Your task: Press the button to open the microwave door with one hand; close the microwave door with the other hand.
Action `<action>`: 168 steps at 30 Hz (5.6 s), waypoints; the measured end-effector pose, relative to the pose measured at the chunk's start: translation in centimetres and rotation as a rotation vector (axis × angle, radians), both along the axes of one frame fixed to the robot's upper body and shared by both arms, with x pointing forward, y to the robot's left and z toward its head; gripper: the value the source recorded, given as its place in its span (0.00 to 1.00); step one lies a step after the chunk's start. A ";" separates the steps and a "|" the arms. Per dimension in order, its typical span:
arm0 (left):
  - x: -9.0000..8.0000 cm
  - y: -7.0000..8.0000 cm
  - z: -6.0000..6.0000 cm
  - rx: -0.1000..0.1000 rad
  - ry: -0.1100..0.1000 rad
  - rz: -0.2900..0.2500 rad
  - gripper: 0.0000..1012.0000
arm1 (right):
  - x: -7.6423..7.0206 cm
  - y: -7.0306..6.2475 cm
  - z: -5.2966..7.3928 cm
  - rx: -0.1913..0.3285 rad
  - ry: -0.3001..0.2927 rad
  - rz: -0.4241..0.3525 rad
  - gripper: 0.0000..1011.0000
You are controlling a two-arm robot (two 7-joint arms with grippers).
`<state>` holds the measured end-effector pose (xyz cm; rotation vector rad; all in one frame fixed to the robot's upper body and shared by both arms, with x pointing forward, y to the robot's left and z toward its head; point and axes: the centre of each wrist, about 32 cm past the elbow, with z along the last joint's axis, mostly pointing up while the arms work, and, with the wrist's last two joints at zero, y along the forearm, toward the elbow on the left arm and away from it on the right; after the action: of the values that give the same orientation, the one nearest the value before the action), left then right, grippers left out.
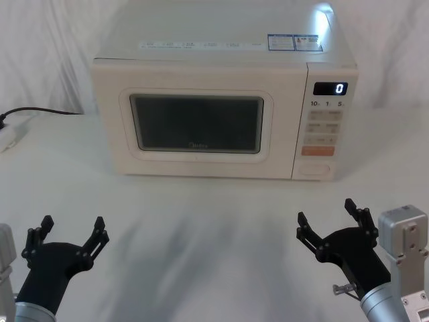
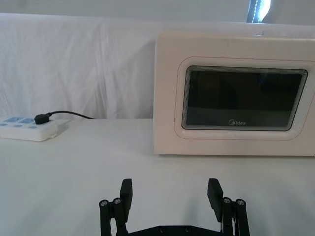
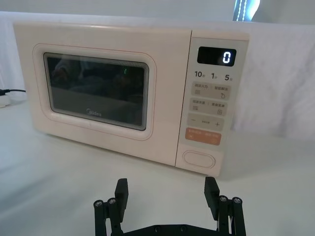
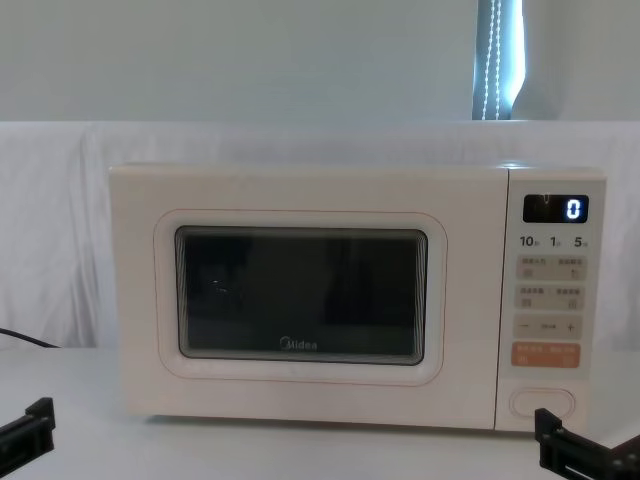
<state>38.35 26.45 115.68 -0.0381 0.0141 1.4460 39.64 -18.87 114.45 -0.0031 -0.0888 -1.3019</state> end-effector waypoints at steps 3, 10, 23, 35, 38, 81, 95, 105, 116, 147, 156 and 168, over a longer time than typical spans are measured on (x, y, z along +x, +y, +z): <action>0.0 0.0 0.0 0.000 0.000 0.000 0.99 | 0.0 0.0 0.0 0.000 0.000 0.000 0.99; 0.0 0.0 0.0 0.000 0.000 0.000 0.99 | 0.0 0.0 0.0 0.000 0.000 0.000 0.99; 0.0 0.0 0.0 0.000 0.000 0.000 0.99 | 0.0 0.0 0.0 0.000 0.000 0.000 0.99; 0.0 0.0 0.0 0.000 0.000 0.000 0.99 | 0.0 0.0 0.0 0.000 0.000 0.000 0.99; 0.0 0.0 0.0 0.000 0.000 0.000 0.99 | 0.0 0.0 0.0 0.000 0.000 0.000 0.99; 0.0 0.0 0.0 0.000 0.000 0.000 0.99 | 0.0 0.0 0.0 0.000 0.000 0.000 0.37; 0.0 0.0 0.0 0.000 0.000 0.000 0.99 | 0.0 0.0 0.0 0.000 0.000 0.000 0.00; 0.0 0.0 0.0 0.000 0.000 0.000 0.99 | 0.0 0.0 0.0 0.000 0.000 0.000 0.00; 0.0 0.0 0.0 0.000 0.000 0.000 0.99 | -0.1 0.0 -0.1 -0.005 0.000 -0.012 0.00; 0.0 0.0 0.0 0.000 0.000 0.000 0.99 | 5.1 0.4 2.0 -0.095 0.150 -0.044 0.00; 0.0 0.0 0.0 0.000 0.000 0.000 0.99 | 7.2 0.5 1.8 -0.091 0.160 -0.069 0.00; 0.0 0.0 0.0 0.000 0.000 0.000 0.99 | 9.8 0.6 1.5 -0.100 0.178 -0.082 0.00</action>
<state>38.35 26.45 115.68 -0.0380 0.0140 1.4459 49.41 -18.31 115.94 -0.2097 -0.0020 -1.3725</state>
